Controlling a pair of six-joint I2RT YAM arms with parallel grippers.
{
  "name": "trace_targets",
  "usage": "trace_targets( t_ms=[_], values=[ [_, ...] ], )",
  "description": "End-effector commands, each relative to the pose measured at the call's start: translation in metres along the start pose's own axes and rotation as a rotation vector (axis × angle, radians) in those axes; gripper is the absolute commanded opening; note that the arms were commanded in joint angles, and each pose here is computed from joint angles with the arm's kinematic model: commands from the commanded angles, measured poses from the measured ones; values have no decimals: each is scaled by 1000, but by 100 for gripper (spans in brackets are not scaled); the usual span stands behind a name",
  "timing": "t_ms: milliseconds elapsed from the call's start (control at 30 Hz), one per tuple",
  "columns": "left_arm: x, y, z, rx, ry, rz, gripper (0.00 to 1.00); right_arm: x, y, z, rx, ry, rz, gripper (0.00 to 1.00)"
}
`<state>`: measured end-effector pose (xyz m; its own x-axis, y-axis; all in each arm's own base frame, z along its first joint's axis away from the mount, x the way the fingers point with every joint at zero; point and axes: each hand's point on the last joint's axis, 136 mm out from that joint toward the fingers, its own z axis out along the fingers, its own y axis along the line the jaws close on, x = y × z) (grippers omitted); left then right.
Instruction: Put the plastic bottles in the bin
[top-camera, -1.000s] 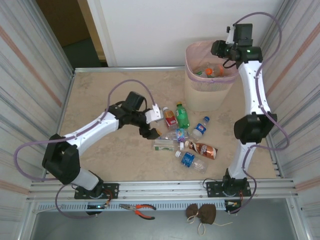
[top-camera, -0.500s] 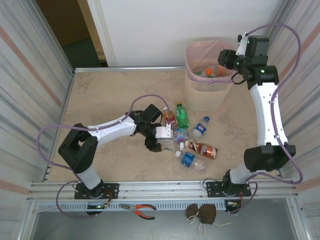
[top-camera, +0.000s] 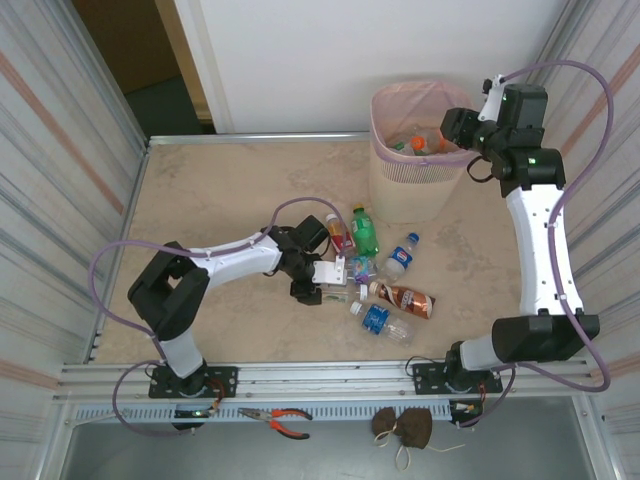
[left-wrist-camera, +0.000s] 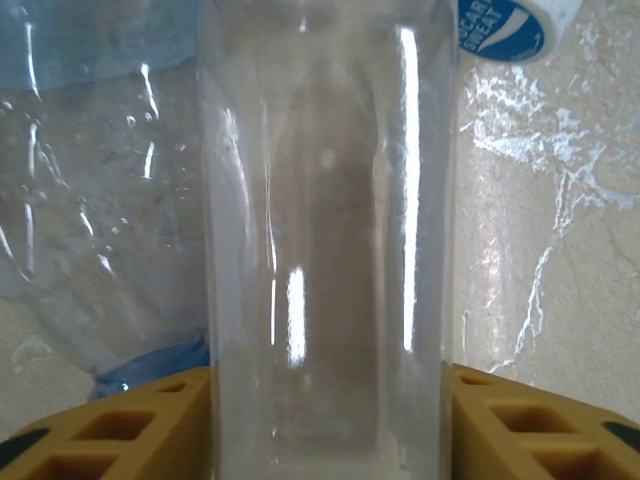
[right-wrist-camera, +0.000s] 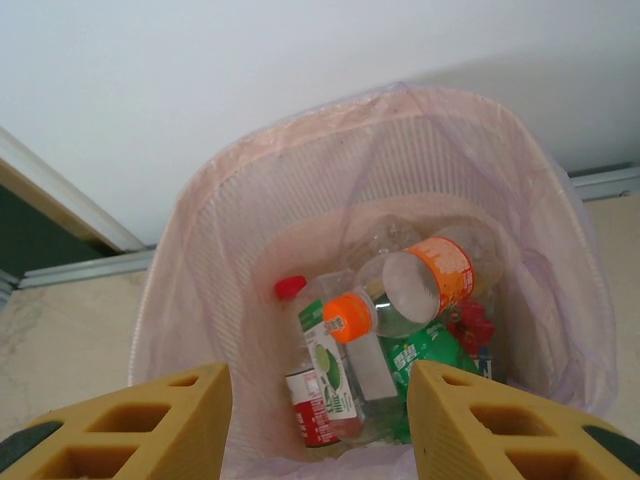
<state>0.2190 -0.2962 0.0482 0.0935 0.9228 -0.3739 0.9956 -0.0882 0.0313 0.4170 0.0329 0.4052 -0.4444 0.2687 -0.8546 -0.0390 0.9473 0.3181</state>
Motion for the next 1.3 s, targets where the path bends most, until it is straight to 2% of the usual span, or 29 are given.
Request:
trace_targets(
  t_ms=[0, 200, 433, 767, 967, 1100, 1267],
  values=[
    [8, -7, -3, 9, 33, 10, 49, -6, 5, -12, -25, -37, 15, 48],
    [7, -8, -16, -11, 26, 6, 39, -6, 8, -20, -38, -47, 21, 48],
    [-2, -2, -53, -67, -57, -29, 34, -5, 17, -31, -83, -50, 36, 48],
    [-47, 29, -138, -199, -431, -162, 33, 30, 61, -34, -259, 41, 116, 49],
    [-64, 59, -176, -305, -575, -260, 34, 61, 110, -34, -376, 144, 143, 54],
    [-80, 69, -196, -316, -665, -303, 34, 85, 140, -31, -455, 226, 159, 60],
    [-94, 83, -214, -333, -760, -364, 36, 109, 157, -27, -497, 302, 186, 65]
  ],
)
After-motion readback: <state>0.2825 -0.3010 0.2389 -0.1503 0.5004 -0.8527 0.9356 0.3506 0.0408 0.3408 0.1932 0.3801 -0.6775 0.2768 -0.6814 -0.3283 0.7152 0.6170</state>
